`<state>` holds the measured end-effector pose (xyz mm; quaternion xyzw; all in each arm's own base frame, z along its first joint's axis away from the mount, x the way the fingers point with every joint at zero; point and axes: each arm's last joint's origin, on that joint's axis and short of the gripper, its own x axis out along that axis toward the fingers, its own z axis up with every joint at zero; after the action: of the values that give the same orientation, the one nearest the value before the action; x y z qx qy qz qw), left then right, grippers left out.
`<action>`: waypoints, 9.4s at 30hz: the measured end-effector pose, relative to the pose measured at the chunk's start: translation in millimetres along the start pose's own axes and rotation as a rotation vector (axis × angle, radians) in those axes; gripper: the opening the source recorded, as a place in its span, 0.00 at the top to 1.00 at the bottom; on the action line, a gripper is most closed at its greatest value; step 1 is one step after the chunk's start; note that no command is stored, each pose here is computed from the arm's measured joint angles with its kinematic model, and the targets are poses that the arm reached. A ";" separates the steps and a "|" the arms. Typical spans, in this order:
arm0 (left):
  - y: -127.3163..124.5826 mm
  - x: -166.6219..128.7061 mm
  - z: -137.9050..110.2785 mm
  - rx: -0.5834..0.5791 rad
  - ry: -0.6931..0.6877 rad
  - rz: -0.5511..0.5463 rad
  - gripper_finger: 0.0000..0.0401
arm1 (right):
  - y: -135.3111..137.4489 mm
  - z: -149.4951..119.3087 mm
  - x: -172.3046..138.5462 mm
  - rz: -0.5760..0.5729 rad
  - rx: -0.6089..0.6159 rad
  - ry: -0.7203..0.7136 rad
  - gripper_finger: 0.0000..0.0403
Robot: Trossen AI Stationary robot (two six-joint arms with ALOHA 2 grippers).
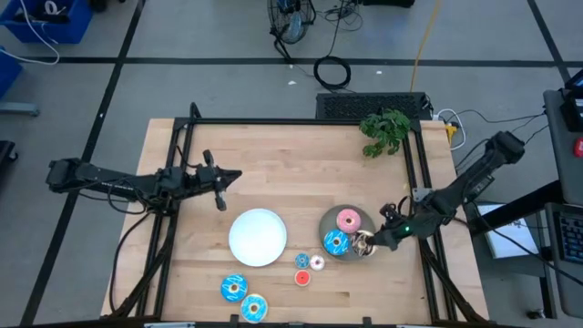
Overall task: Pick & Place donuts
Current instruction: Put the large black donut on the gray plate, then put the large blue donut on the white plate
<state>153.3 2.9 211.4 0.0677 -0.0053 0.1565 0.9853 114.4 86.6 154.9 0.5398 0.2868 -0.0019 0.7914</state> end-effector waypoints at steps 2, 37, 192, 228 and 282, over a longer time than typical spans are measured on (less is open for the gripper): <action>0.0 0.0 0.0 -0.008 0.000 0.000 0.94 | -0.2 -0.7 1.6 -0.006 0.015 0.003 0.98; 0.2 0.0 1.8 -0.028 -0.017 -0.001 0.92 | -12.7 -8.6 14.3 -0.142 0.066 0.100 0.70; 3.5 0.9 -3.3 0.001 0.059 0.061 0.92 | 31.0 64.6 -59.6 -0.116 -1.424 -0.721 1.00; -193.6 20.6 135.4 0.002 0.971 -0.196 0.98 | 20.3 61.5 -51.1 -0.102 -1.417 -0.751 1.00; -303.0 0.8 13.1 -0.109 1.372 -0.334 0.38 | 24.2 62.5 -53.8 -0.106 -1.478 -0.801 1.00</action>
<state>247.9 -284.0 184.5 -0.0956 0.6195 0.0103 0.7791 105.3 26.7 215.9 -0.1729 -0.0633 -0.0425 0.9820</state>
